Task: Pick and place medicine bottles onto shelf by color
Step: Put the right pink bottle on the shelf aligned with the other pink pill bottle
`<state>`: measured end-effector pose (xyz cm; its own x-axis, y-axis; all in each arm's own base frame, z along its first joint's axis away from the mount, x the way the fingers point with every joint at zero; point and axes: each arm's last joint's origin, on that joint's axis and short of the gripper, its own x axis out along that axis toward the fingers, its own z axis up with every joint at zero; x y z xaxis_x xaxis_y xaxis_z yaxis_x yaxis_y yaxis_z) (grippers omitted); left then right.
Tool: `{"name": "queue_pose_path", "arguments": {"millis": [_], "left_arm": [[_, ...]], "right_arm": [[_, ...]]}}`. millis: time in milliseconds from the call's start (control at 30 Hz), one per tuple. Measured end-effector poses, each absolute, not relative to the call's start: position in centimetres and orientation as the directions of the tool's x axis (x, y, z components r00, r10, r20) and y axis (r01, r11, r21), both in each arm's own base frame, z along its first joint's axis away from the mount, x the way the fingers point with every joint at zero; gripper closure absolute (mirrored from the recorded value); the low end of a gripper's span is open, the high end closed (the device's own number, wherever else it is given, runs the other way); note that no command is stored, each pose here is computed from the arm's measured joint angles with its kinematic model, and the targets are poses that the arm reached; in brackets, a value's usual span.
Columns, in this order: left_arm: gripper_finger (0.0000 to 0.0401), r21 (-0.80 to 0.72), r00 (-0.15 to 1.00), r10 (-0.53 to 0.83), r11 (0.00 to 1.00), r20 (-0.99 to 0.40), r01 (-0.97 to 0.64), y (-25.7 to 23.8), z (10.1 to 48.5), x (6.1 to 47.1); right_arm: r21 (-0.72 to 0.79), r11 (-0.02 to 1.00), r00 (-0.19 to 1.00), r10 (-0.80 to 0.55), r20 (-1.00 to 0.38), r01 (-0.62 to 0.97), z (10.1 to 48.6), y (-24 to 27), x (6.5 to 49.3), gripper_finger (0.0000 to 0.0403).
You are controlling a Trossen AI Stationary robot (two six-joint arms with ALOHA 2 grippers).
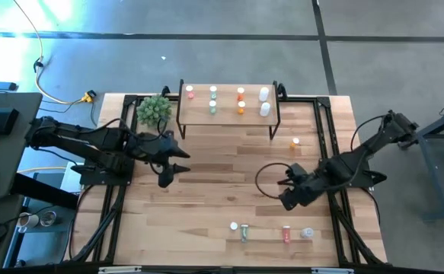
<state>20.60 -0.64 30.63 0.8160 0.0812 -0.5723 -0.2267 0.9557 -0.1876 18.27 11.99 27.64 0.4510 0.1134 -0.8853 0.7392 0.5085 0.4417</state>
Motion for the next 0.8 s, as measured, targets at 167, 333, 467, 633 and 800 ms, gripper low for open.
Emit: {"name": "queue_pose_path", "arguments": {"millis": [167, 333, 467, 633, 800], "left_arm": [[0.0174, -0.187, 0.817, 0.075, 0.958, -0.572, -0.218, -0.8, 30.6, 20.6], [0.0174, -0.178, 0.816, 0.088, 0.958, -0.571, -0.227, -0.8, 30.6, 20.6], [0.0174, -0.159, 0.814, 0.122, 0.954, -0.568, -0.254, -0.7, 30.6, 20.6], [0.0174, -0.152, 0.813, 0.133, 0.953, -0.567, -0.263, -0.6, 30.6, 20.6], [0.0174, -0.148, 0.813, 0.133, 0.954, -0.567, -0.260, -0.6, 30.6, 20.6]], "right_arm": [[0.482, 0.460, 0.485, 0.122, -0.866, 0.745, 26.7, 13.4, 17.5, 0.0238], [0.530, 0.368, 0.500, 0.182, -0.847, 0.764, 26.1, 14.5, 17.2, 0.0238], [0.538, 0.294, 0.499, 0.201, -0.843, 0.790, 25.2, 15.3, 17.0, 0.0238], [0.469, 0.260, 0.429, 0.199, -0.881, 0.844, 23.6, 16.5, 17.0, 0.0238], [0.415, 0.247, 0.362, 0.232, -0.903, 0.876, 22.1, 17.6, 17.7, 0.0238]]}}
